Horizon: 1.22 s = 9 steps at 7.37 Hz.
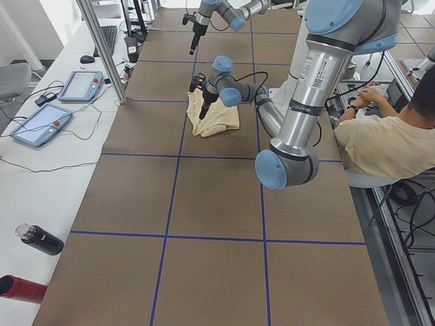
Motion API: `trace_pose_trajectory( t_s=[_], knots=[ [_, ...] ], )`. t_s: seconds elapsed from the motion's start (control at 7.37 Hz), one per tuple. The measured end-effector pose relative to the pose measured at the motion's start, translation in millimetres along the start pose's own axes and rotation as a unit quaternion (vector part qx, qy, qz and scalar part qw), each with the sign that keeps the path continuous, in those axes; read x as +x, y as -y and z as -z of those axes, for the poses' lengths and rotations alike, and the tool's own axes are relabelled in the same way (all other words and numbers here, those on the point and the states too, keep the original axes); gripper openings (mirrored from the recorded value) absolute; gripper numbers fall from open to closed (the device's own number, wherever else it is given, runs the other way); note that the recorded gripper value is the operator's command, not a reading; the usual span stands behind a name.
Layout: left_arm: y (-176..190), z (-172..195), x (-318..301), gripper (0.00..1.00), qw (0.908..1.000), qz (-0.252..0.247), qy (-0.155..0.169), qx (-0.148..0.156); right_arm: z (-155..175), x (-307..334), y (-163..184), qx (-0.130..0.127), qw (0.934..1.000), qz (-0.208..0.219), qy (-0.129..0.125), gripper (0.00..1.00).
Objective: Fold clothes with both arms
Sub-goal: 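Release the hem and raise both grippers away from the folded shirt, then grasp the shirt side nearest the left gripper and fold it inward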
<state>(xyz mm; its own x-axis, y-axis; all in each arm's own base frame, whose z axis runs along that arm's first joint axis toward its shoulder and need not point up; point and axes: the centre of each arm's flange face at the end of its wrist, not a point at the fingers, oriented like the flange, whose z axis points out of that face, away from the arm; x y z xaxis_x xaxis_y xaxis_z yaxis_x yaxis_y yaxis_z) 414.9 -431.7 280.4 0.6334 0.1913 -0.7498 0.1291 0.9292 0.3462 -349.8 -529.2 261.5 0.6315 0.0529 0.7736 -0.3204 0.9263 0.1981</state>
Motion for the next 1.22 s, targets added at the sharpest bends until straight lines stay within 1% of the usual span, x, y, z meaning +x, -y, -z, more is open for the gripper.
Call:
trace_pose_trajectory(
  t_s=[0.14,0.27,0.41,0.54,0.68,0.81,1.09,1.22],
  knots=[
    [-26,-5,6,1.00,0.9994,0.027,-0.019,-0.010,6,29,13,-0.012,0.9997,0.020,-0.001,1.00],
    [-57,-14,15,1.00,0.9981,0.052,-0.029,-0.019,13,63,24,-0.024,0.9990,0.038,-0.003,1.00],
    [-89,-24,29,0.99,0.9965,0.071,-0.034,-0.026,18,88,31,-0.030,0.9983,0.051,-0.006,1.00],
    [-116,-31,42,0.92,0.9950,0.087,-0.036,-0.036,22,102,34,-0.031,0.9980,0.055,-0.007,1.00],
    [-135,-36,51,0.85,0.9940,0.094,-0.036,-0.043,24,107,36,-0.031,0.9978,0.058,-0.008,1.00],
    [-144,-41,55,0.85,0.9937,0.096,-0.034,-0.047,25,108,36,-0.030,0.9978,0.059,-0.007,1.00],
    [-152,-46,56,0.85,0.9937,0.096,-0.029,-0.051,28,107,35,-0.028,0.9979,0.057,-0.006,1.00],
    [-153,-51,55,0.82,0.9938,0.094,-0.025,-0.053,30,107,35,-0.026,0.9981,0.056,-0.005,1.00]
  ],
)
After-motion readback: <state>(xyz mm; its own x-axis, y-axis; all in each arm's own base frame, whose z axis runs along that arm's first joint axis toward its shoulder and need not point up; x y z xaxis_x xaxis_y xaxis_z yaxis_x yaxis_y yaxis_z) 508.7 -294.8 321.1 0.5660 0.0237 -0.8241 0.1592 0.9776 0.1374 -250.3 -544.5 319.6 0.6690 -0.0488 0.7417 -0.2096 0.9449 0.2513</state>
